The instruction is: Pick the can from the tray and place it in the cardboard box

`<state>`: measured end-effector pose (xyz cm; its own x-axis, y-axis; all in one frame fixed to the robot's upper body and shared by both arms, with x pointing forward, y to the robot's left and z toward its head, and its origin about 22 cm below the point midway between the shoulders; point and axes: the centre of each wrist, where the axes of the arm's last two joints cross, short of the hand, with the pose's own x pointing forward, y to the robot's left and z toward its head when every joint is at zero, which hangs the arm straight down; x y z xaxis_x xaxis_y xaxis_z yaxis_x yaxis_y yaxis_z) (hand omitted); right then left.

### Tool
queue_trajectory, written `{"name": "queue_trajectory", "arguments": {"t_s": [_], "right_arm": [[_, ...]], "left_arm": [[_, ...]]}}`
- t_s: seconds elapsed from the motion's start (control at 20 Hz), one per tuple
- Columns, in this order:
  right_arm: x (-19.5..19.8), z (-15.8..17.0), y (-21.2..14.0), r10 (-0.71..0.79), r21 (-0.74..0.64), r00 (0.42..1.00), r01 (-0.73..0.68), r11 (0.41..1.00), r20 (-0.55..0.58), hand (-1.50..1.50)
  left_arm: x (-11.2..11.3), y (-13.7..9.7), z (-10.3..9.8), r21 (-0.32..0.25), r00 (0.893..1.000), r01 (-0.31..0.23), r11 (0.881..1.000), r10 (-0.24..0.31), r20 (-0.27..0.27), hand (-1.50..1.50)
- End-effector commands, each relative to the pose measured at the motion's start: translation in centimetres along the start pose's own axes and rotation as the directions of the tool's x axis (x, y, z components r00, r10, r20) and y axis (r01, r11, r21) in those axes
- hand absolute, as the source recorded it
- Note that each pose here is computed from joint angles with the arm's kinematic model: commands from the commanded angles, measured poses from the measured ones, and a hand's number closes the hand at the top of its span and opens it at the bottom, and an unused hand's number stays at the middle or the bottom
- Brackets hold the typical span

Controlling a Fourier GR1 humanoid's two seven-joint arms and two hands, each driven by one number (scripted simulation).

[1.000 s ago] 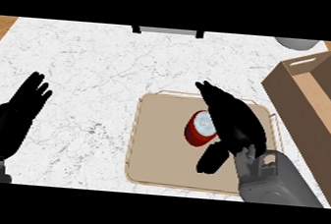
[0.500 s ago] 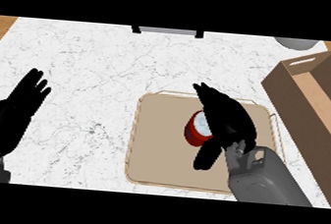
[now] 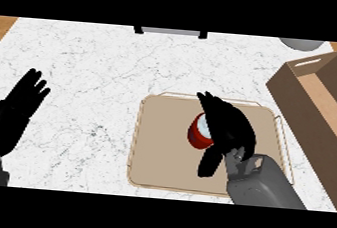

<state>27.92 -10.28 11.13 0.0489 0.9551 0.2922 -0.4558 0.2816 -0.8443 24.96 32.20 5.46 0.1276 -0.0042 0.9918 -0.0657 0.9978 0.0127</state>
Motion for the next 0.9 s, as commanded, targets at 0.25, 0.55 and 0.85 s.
{"name": "queue_trajectory", "arguments": {"t_s": [0.25, 0.55, 0.85], "right_arm": [[-0.2, -1.8, 2.1, 0.054, 0.062, 0.997, -0.05, 0.997, -0.054, -1.5], [1.4, -2.8, 2.9, 0.055, 0.059, 0.996, -0.051, 0.997, -0.067, -1.5], [-2.6, -4.1, 4.2, 0.067, 0.062, 0.995, -0.062, 0.996, -0.068, -1.5]], "left_arm": [[-0.2, 0.3, 0.6, -0.004, 1.0, 0.004, 1.0, -0.004, -0.002, 0.0], [0.0, -0.4, -0.6, 0.006, 1.0, -0.003, 1.0, 0.003, -0.009, 0.0], [-0.4, 0.0, 0.7, 0.001, 1.0, 0.0, 1.0, 0.0, 0.003, 0.0]]}}
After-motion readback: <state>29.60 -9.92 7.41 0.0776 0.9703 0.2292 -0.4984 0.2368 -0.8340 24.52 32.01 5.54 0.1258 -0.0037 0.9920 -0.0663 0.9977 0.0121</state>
